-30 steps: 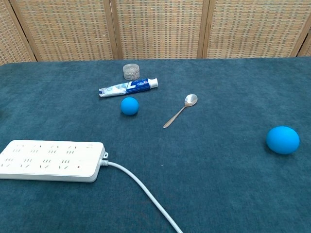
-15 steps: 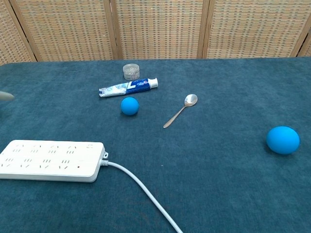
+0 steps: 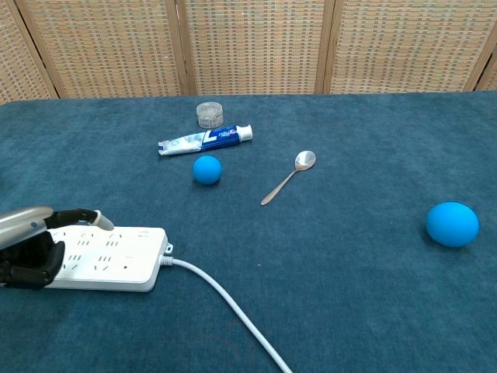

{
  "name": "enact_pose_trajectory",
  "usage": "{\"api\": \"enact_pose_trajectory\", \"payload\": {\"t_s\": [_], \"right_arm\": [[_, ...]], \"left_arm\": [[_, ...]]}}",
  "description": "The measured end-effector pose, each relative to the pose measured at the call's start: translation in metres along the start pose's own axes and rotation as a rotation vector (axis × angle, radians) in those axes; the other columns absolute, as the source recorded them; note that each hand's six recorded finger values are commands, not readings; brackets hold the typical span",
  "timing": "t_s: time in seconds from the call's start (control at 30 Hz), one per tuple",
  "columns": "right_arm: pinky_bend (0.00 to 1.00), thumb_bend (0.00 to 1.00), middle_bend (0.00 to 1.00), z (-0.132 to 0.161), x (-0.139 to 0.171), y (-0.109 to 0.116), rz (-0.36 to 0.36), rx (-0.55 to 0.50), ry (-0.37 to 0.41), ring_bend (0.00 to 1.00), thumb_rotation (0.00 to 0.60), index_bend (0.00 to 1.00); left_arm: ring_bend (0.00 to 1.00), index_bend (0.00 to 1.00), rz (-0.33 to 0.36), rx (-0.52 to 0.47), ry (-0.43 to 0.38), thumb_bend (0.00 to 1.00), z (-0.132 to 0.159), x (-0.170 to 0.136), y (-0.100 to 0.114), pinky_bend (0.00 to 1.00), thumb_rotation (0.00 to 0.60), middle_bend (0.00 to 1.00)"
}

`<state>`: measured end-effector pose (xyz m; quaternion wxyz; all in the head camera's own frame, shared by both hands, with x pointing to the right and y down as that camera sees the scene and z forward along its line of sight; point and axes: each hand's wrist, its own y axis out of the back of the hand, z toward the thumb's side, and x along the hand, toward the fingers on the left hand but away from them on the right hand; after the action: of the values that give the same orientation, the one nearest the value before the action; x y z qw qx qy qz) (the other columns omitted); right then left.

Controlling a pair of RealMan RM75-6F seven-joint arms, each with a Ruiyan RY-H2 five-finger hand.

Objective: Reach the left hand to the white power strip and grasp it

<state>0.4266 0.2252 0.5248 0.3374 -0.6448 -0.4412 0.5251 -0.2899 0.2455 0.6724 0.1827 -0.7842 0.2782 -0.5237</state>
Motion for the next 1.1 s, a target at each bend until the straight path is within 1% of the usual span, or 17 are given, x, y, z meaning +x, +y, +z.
{"api": "enact_pose_trajectory", "payload": {"t_s": [0.17,0.37,0.77,1.0,1.1], "right_arm": [[0.00,0.00,0.00,-0.002,0.000,0.001,0.001,-0.005,-0.003,0.00,0.600,0.00],[0.00,0.00,0.00,-0.003,-0.001,0.001,0.002,-0.008,-0.007,0.00,0.600,0.00],[0.00,0.00,0.00,-0.003,-0.001,0.000,0.006,-0.007,-0.008,0.00,0.600,0.00],[0.00,0.00,0.00,-0.003,-0.001,0.001,0.006,-0.009,-0.009,0.00,0.600,0.00],[0.00,0.00,0.00,-0.003,-0.001,0.001,0.006,-0.009,-0.009,0.00,0.600,0.00]], "left_arm": [[0.96,0.18,-0.044,-0.003,-0.028,1.00,0.017,0.002,-0.013,1.00,0.600,1.00],[0.96,0.19,-0.069,0.002,-0.030,1.00,0.024,0.003,-0.022,1.00,0.600,1.00],[0.96,0.20,-0.054,-0.004,-0.005,1.00,0.021,0.003,-0.017,1.00,0.600,1.00],[0.96,0.22,-0.069,0.002,0.008,1.00,0.019,0.005,-0.019,1.00,0.600,1.00],[0.96,0.23,-0.089,0.004,0.011,1.00,0.018,0.005,-0.023,1.00,0.600,1.00]]}}
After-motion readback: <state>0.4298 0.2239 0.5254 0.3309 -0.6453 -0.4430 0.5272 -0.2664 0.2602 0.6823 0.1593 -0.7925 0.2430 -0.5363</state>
